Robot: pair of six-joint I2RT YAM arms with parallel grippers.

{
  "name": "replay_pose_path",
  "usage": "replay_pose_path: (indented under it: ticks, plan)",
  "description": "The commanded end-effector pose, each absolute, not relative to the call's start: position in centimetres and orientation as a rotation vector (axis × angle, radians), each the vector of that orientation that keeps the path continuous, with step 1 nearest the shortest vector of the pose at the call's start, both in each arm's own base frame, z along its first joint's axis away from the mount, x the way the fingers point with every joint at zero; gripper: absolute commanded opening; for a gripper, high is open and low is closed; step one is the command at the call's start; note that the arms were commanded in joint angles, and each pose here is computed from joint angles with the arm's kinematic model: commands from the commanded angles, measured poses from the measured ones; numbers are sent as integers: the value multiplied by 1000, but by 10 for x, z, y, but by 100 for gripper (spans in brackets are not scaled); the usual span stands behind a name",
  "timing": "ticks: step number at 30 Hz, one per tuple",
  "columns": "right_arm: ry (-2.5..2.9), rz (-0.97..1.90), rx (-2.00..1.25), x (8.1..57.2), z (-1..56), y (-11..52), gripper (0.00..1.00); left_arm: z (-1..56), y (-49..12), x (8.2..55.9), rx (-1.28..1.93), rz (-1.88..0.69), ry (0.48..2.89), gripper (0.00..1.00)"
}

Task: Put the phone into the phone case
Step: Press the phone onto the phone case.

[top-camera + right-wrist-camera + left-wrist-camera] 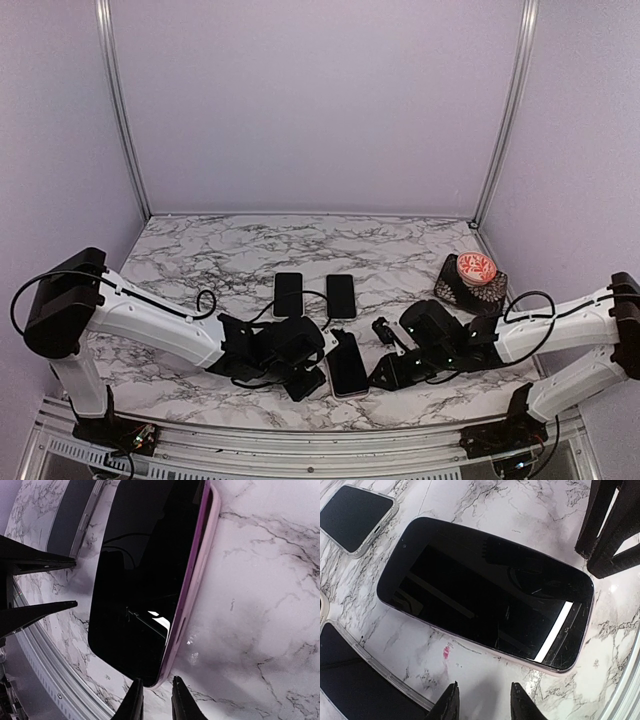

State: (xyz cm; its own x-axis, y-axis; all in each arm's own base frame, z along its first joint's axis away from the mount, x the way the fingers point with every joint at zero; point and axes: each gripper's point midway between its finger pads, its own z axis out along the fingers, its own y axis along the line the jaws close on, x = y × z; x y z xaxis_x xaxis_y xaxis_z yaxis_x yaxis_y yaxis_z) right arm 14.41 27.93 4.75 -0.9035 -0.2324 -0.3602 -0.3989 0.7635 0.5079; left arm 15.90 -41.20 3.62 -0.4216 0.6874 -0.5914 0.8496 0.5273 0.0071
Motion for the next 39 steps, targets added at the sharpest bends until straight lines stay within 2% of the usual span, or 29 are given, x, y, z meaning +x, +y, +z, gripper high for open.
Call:
replay_pose_path:
  ticks: [1, 10, 19, 24, 29, 30, 31, 32, 35, 39]
  plan:
    - [2681, 946, -481, 141, 44, 291, 15, 17, -411, 143, 1325, -422, 2274, 33]
    - [2735, 922, -556, 124, 27, 302, 0, 4, -422, 136, 1356, -468, 2278, 26]
    - [2784, 776, -718, 110, 23, 311, 3, 3, -423, 133, 1359, -495, 2280, 26]
    - [2764, 570, -676, 134, 43, 287, 23, 15, -419, 138, 1324, -484, 2261, 28]
    - [2722, 423, -565, 158, 69, 272, 53, 38, -412, 152, 1249, -461, 2236, 29]
    - [2716, 404, -550, 162, 74, 272, 67, 42, -408, 158, 1222, -447, 2244, 29]
    - [2710, 392, -533, 165, 78, 274, 90, 47, -404, 164, 1189, -437, 2252, 31]
    - [2709, 381, -510, 169, 80, 276, 98, 52, -400, 172, 1146, -433, 2266, 34]
    - [2710, 410, -457, 177, 82, 294, 99, 68, -383, 200, 987, -448, 2310, 43]
    - [2718, 361, -384, 189, 76, 309, 99, 98, -353, 239, 773, -419, 2296, 68]
